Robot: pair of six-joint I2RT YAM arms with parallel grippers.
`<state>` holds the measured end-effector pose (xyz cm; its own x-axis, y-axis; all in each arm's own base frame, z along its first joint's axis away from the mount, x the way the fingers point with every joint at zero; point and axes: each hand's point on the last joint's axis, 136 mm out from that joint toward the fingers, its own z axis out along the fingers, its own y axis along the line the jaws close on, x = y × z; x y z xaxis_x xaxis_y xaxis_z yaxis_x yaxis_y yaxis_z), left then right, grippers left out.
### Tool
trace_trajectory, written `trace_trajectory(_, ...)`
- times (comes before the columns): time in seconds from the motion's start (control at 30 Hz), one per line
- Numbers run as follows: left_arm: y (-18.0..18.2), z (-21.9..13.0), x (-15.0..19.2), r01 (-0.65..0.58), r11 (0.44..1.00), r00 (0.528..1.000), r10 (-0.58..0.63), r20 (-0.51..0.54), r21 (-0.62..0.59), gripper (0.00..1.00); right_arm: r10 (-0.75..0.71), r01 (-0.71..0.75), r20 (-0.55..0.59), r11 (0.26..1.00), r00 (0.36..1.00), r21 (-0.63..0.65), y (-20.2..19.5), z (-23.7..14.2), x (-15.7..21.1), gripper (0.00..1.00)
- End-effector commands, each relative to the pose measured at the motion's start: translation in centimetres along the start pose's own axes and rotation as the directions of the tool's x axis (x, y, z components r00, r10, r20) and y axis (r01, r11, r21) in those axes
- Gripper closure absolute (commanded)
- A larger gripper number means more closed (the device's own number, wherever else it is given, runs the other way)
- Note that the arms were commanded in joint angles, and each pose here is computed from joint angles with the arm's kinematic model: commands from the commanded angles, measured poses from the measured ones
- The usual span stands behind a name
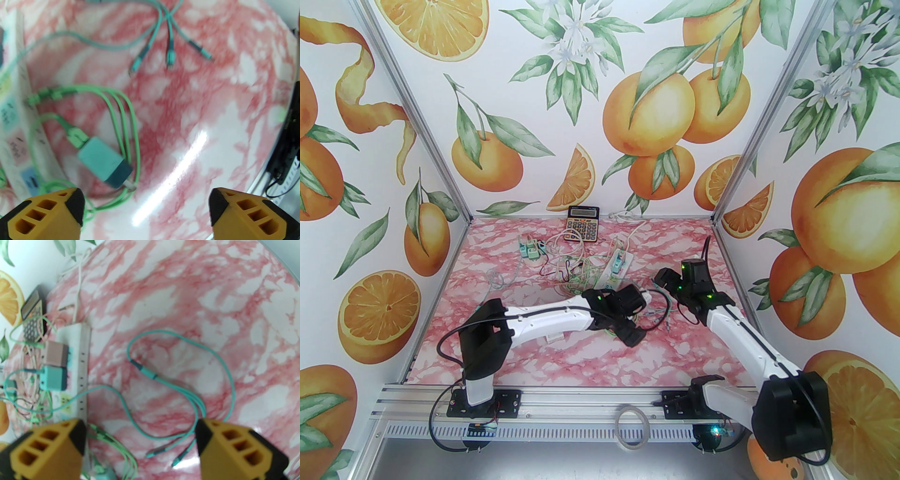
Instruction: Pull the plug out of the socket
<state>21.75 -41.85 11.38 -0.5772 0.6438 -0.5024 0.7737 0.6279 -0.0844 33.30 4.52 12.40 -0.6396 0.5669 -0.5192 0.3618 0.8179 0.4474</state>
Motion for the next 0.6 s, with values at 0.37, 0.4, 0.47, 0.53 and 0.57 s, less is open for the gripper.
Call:
trace_trajectory(0.37,14.9,-6.1,-8.2,0.271,0.958,0.930,-0.235,0.283,-0.093,0.00,-0.091,0.071,-0.103,0.981,0.991,-0.180,5.9,3.2,-0.3,0.31)
trace_trajectory(0.4,15.8,-5.8,-8.5,0.290,0.953,0.922,-0.255,0.292,-0.084,0.01,-0.099,0.077,-0.113,0.979,0.989,-0.190,6.4,3.7,-0.1,0.33)
trace_trajectory(0.47,17.1,-5.1,-9.0,0.314,0.946,0.913,-0.276,0.299,-0.083,0.06,-0.109,0.081,-0.132,0.977,0.985,-0.195,7.0,4.4,0.0,0.35)
trace_trajectory(0.53,18.1,-4.3,-9.6,0.333,0.939,0.905,-0.294,0.306,-0.085,0.12,-0.118,0.087,-0.150,0.976,0.982,-0.201,7.8,5.3,0.1,0.38)
trace_trajectory(0.57,18.4,-3.8,-9.8,0.339,0.937,0.903,-0.300,0.307,-0.080,0.14,-0.122,0.089,-0.157,0.975,0.980,-0.205,8.2,5.6,0.2,0.39)
